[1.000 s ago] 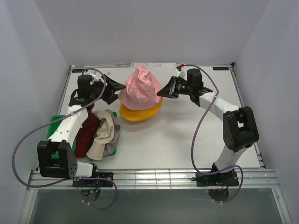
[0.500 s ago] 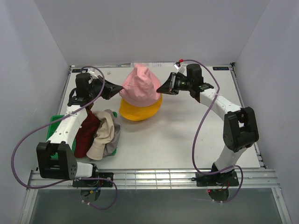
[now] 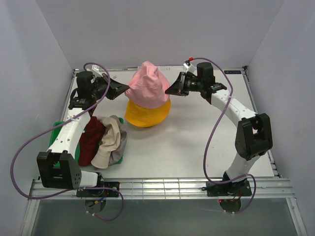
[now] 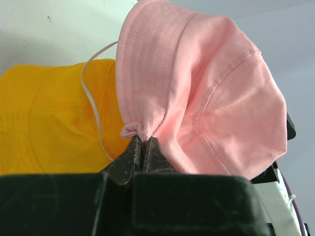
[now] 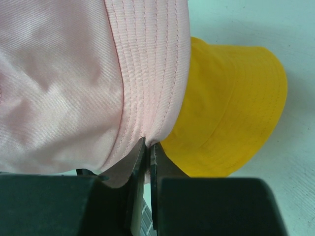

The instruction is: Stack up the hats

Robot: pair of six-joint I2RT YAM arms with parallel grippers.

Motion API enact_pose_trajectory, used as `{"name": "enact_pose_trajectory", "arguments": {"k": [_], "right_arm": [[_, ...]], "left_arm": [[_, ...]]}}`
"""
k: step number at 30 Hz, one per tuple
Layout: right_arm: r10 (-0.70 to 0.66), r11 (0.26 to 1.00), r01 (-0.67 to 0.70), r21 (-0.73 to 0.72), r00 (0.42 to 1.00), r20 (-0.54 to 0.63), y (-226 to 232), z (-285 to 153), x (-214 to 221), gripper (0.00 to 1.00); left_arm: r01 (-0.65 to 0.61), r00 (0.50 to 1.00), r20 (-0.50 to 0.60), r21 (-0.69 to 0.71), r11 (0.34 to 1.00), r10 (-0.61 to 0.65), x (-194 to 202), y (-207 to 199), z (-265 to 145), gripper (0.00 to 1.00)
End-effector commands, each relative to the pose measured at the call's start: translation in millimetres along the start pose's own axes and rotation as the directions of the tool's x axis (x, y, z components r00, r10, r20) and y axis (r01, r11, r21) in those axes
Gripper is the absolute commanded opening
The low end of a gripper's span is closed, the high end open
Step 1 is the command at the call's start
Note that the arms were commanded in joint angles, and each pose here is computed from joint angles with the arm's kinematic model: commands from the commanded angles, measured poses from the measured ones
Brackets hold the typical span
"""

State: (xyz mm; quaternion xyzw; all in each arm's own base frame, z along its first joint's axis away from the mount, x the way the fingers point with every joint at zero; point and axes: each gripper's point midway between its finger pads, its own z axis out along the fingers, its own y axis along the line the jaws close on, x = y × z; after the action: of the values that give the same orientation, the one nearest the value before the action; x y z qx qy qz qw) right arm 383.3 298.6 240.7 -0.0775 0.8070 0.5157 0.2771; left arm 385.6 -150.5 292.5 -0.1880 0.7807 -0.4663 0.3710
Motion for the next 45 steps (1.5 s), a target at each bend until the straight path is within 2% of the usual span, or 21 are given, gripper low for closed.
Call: {"name": "enact_pose_trajectory", "arguments": {"k": [1, 8, 15, 22, 29, 34, 36, 39, 41, 42, 45], "right_arm": [[-0.054, 0.998, 0.055, -0.032, 0.998, 0.029, 20, -8, -16, 0.08], [-0.029, 0.999, 0.030, -0.029, 0.999, 0.024, 34, -9, -28, 0.08], [0.011, 1.000, -0.012, -0.013, 1.000, -0.012, 26, 4, -23, 0.08], [0.023, 1.000, -0.024, -0.014, 0.998, -0.056, 9, 21, -1, 0.08], [0.026, 1.000, -0.026, 0.012, 0.997, -0.071, -3, 20, 11, 0.08], [0.041, 0.999, -0.039, 0.032, 0.995, -0.090, -16, 22, 24, 0.08], [0.049, 0.998, -0.045, 0.040, 0.994, -0.098, -24, 23, 30, 0.08], [0.062, 0.997, -0.057, 0.055, 0.992, -0.107, -33, 26, 36, 0.08], [0.071, 0.996, -0.064, 0.064, 0.991, -0.116, -39, 28, 40, 0.08], [0.069, 0.996, -0.062, 0.063, 0.991, -0.115, -39, 28, 41, 0.08], [0.074, 0.995, -0.066, 0.073, 0.990, -0.119, -44, 29, 44, 0.08]], "left_arm": [[-0.057, 0.998, 0.020, 0.047, 0.997, 0.056, -6, -21, -13, 0.00], [-0.051, 0.996, 0.069, 0.030, 0.998, 0.049, -16, -32, -23, 0.00], [-0.053, 0.988, 0.137, -0.112, 0.992, 0.068, -25, 1, -27, 0.00], [-0.063, 0.994, 0.075, -0.131, 0.989, 0.073, -3, 37, -15, 0.00], [-0.051, 0.999, 0.008, -0.141, 0.989, 0.052, 19, 61, -9, 0.00], [-0.053, 0.999, -0.008, -0.152, 0.987, 0.053, 27, 71, -9, 0.08], [-0.052, 0.999, -0.014, -0.159, 0.986, 0.051, 30, 75, -10, 0.16], [-0.047, 0.999, -0.028, -0.166, 0.985, 0.043, 35, 82, -8, 0.16], [-0.037, 0.999, -0.038, -0.178, 0.983, 0.031, 40, 90, -7, 0.11], [-0.035, 0.999, -0.040, -0.179, 0.983, 0.029, 41, 91, -7, 0.03], [-0.028, 0.999, -0.041, -0.193, 0.981, 0.020, 45, 98, -6, 0.00]]}}
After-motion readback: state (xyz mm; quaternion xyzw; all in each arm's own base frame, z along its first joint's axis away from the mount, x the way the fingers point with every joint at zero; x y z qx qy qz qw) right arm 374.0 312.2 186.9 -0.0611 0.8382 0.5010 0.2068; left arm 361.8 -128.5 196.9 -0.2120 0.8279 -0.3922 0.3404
